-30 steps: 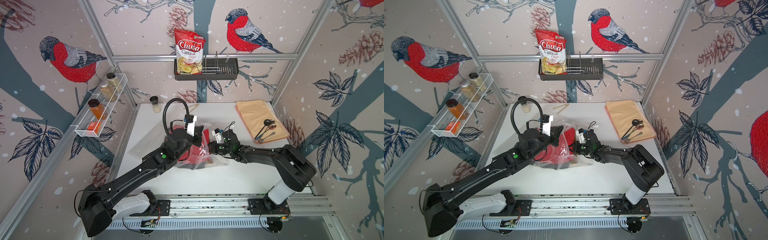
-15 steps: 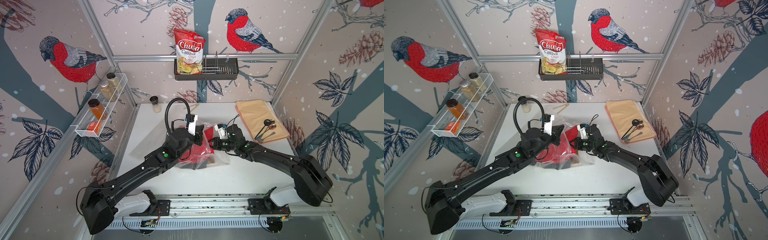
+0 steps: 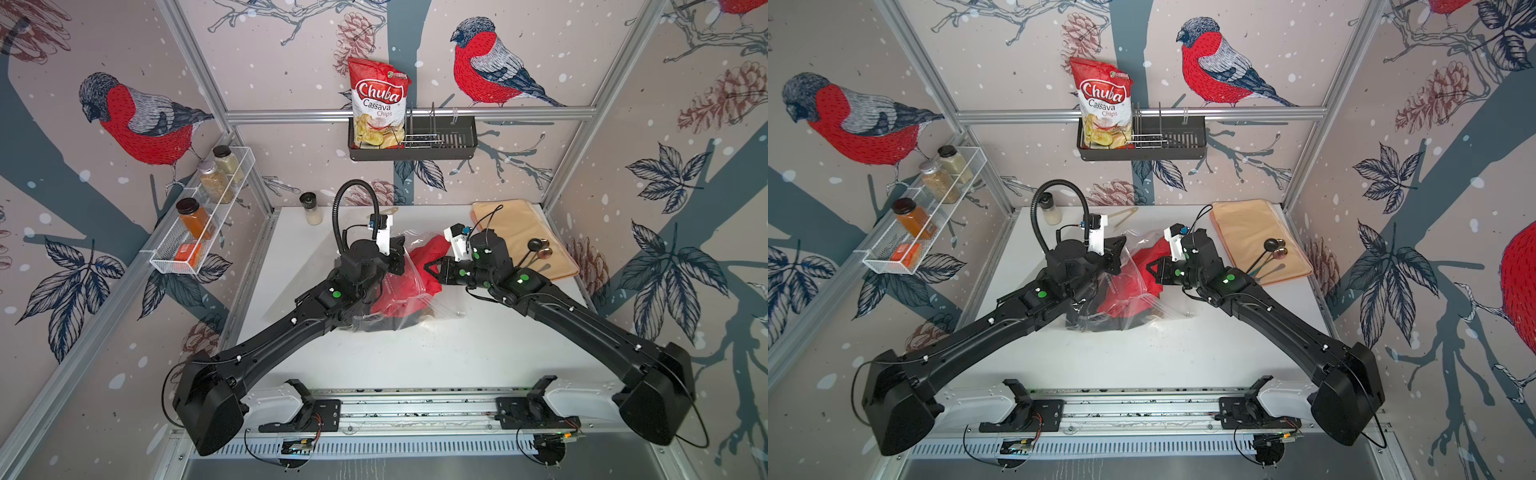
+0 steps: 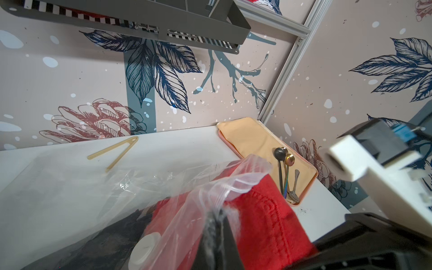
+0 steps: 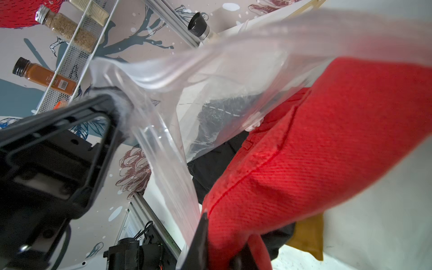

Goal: Take the trousers out of the vacuum bag
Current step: Take out the trousers from the vacuum bag, then place the trousers at the center of the board, then adjust the vacuum bag at the center of the board.

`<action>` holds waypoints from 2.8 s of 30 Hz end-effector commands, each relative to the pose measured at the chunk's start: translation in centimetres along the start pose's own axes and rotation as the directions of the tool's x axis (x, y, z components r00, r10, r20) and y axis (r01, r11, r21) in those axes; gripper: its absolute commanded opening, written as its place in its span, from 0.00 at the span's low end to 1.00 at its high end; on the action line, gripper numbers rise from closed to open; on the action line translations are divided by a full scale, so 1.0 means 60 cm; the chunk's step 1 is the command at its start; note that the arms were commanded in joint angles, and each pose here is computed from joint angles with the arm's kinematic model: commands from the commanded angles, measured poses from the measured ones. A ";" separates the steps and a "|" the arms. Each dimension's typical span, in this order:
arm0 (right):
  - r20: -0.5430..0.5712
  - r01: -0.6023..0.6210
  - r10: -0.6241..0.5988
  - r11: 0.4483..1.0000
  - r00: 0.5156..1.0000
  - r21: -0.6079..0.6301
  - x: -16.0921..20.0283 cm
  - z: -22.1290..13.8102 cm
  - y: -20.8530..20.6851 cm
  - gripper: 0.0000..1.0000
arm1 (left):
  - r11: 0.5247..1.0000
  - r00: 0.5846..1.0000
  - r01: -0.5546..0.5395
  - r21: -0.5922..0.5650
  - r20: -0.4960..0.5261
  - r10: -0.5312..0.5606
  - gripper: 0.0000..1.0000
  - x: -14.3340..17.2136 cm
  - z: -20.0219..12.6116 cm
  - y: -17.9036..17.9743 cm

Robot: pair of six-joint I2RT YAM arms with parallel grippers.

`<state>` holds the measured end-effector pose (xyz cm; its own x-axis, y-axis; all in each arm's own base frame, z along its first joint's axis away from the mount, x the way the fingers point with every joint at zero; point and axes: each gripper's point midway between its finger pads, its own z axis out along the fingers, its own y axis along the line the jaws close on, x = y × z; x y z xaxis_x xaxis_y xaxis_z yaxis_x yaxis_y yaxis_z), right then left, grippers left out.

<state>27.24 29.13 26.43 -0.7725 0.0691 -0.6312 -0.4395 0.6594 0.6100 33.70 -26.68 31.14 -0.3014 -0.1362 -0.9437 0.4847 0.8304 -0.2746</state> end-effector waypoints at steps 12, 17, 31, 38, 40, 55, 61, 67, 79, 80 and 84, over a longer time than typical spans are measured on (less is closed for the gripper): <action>0.172 0.069 -0.100 0.982 0.980 0.177 -0.137 -0.116 -0.010 0.00 | 0.997 0.999 0.018 0.075 -0.050 -0.014 0.00 0.031 0.028 -0.005; 0.194 0.085 -0.125 0.976 0.973 0.201 -0.184 -0.134 -0.001 0.00 | 0.998 0.996 0.036 0.055 -0.088 -0.032 0.00 0.057 0.046 0.021; 0.234 0.113 -0.152 0.979 0.960 0.173 -0.237 -0.155 0.034 0.00 | 0.997 0.974 0.067 -0.022 -0.215 -0.070 0.00 0.145 0.092 0.087; 0.268 0.129 -0.172 0.977 0.948 0.171 -0.261 -0.175 0.046 0.00 | 0.992 0.961 0.100 -0.082 -0.252 -0.117 0.00 0.173 0.092 0.131; 0.282 0.135 -0.180 0.976 0.942 0.173 -0.270 -0.184 0.051 0.00 | 0.989 0.957 0.111 -0.098 -0.259 -0.133 0.00 0.179 0.089 0.145; 0.385 0.112 -0.180 0.975 0.905 0.194 -0.329 -0.234 0.034 0.00 | 0.934 0.976 0.127 -0.333 -0.128 -0.179 0.00 0.114 -0.003 0.268; 0.406 0.062 -0.170 0.962 0.898 0.266 -0.338 -0.251 -0.023 0.00 | 0.908 0.988 0.105 -0.405 -0.057 -0.140 0.00 0.053 -0.037 0.282; 0.400 0.041 -0.140 0.968 0.906 0.247 -0.331 -0.239 -0.053 0.00 | 0.876 0.983 0.183 -0.447 0.103 -0.153 0.00 -0.059 -0.109 0.338; 0.352 0.040 -0.103 0.982 0.930 0.183 -0.329 -0.167 -0.085 0.00 | 0.837 0.941 0.249 -0.487 0.325 -0.090 0.00 -0.233 -0.239 0.379; 0.352 0.047 -0.107 0.984 0.930 0.174 -0.332 -0.155 -0.088 0.00 | 0.844 0.942 0.242 -0.478 0.324 -0.087 0.00 -0.239 -0.240 0.373; 0.346 0.084 -0.130 0.986 0.929 0.145 -0.348 -0.110 -0.085 0.00 | 0.855 0.943 0.242 -0.458 0.319 -0.095 0.00 -0.237 -0.238 0.367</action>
<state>40.87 17.66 35.70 -0.6303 0.2205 -0.7444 -0.3065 0.8103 0.4995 37.03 1.71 38.88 -0.1324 -0.3835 -0.9140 -0.0922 0.9229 -0.3739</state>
